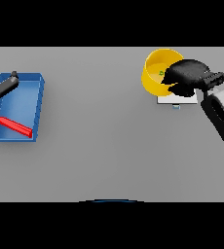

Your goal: Pick up the red beaker and tilt it to pour out 1 green nut into yellow bowl. Pick up the yellow bowl and place it on the metallic measuring scale.

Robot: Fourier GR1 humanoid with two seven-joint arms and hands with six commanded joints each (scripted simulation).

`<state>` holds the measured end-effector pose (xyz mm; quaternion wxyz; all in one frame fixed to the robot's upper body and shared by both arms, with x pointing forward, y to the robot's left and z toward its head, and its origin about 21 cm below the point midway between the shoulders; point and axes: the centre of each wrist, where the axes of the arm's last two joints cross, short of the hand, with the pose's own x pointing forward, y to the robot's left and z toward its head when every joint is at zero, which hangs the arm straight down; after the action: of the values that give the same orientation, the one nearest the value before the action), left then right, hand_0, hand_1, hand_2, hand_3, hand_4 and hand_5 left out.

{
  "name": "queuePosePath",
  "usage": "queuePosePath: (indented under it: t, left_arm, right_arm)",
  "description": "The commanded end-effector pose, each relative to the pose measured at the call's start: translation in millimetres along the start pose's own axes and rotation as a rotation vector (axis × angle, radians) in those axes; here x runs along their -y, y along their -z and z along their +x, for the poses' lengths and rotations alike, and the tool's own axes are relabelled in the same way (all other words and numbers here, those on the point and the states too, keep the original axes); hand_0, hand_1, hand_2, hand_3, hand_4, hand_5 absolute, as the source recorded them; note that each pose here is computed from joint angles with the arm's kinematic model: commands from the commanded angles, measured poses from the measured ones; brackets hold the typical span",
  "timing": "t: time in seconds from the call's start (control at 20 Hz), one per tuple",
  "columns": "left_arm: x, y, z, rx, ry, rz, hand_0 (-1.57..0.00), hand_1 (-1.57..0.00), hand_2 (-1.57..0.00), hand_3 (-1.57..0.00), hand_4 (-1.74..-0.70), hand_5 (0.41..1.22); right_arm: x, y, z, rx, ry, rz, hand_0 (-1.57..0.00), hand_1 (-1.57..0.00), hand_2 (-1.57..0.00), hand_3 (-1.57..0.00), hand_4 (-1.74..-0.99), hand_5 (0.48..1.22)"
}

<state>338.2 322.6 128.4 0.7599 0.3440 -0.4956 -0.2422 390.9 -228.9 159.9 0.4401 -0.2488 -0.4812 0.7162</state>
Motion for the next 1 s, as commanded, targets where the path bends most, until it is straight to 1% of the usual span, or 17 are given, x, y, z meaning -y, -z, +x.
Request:
queuePosePath:
  t: [0.0,0.1,0.2,0.3,0.4,0.45,0.55,0.65,0.75,0.85,0.95]
  left_arm:
    - [-2.9,-0.9,1.1,-0.006,-0.002,0.001,0.00,0.00,0.00,0.00,-0.82,0.759]
    - [-0.8,-1.1,-4.2,-0.015,0.002,0.005,0.00,0.00,0.00,0.00,-0.83,0.769]
    - [-3.4,-1.5,-1.4,-0.020,0.008,0.004,0.00,0.00,0.00,0.00,-0.83,0.774]
    - [-4.4,0.3,-2.4,-0.034,0.007,0.007,0.00,0.00,0.00,0.00,-0.82,0.765]
    - [-4.2,-1.3,-4.5,-0.032,0.006,0.007,0.00,0.00,0.00,0.00,-0.82,0.759]
    - [-2.9,-0.1,-4.8,-0.038,0.006,0.011,0.00,0.00,0.00,0.00,-0.82,0.756]
    - [-1.7,-2.0,-2.8,-0.032,0.009,0.016,0.00,0.00,0.00,0.00,-0.81,0.753]
    - [-4.7,-1.9,-1.8,-0.035,0.016,0.014,0.00,0.00,0.00,0.00,-0.80,0.743]
    - [-3.4,-2.5,-1.4,-0.031,0.010,0.013,0.00,0.00,0.00,0.00,-0.80,0.733]
    - [-4.0,-2.2,-0.6,-0.024,0.006,0.010,0.00,0.00,0.00,0.00,-0.80,0.725]
    - [-1.1,1.3,2.8,-0.031,0.005,0.008,0.00,0.00,0.00,0.00,-0.81,0.734]
  right_arm:
    - [-3.4,2.8,-9.0,-0.018,0.011,-0.003,-1.57,-1.57,-1.57,-1.20,-1.720,1.221]
    - [-7.0,2.7,-24.4,-0.052,0.026,0.000,-1.57,-1.57,-1.57,-1.18,-1.720,1.221]
    - [-12.2,7.9,-33.7,-0.080,0.040,-0.002,-1.57,-1.57,-1.57,-1.17,-1.720,1.221]
    - [-15.2,12.1,-44.2,-0.120,0.055,0.001,-1.57,-1.57,-1.57,-1.21,-1.722,1.221]
    - [-24.9,16.4,-53.2,-0.148,0.070,0.015,-1.57,-1.57,-1.57,-1.25,-1.722,1.221]
    - [-29.0,17.8,-57.9,-0.157,0.071,0.015,-1.57,-1.57,-1.57,-1.31,-1.723,1.221]
    - [-39.8,23.3,-59.5,-0.158,0.078,0.010,-1.57,-1.57,-1.57,-1.39,-1.724,1.221]
    - [-42.7,30.8,-62.1,-0.172,0.085,0.007,-1.57,-1.56,-1.57,-1.43,-1.725,1.221]
    - [-49.4,34.5,-64.5,-0.175,0.100,0.018,-1.57,-1.52,-1.56,-1.48,-1.727,1.221]
    - [-56.4,37.3,-65.6,-0.198,0.107,0.023,-1.57,-1.49,-1.57,-1.50,-1.727,1.221]
    - [-57.2,39.2,-67.8,-0.189,0.109,0.016,-1.57,-1.46,-1.57,-1.50,-1.724,1.221]
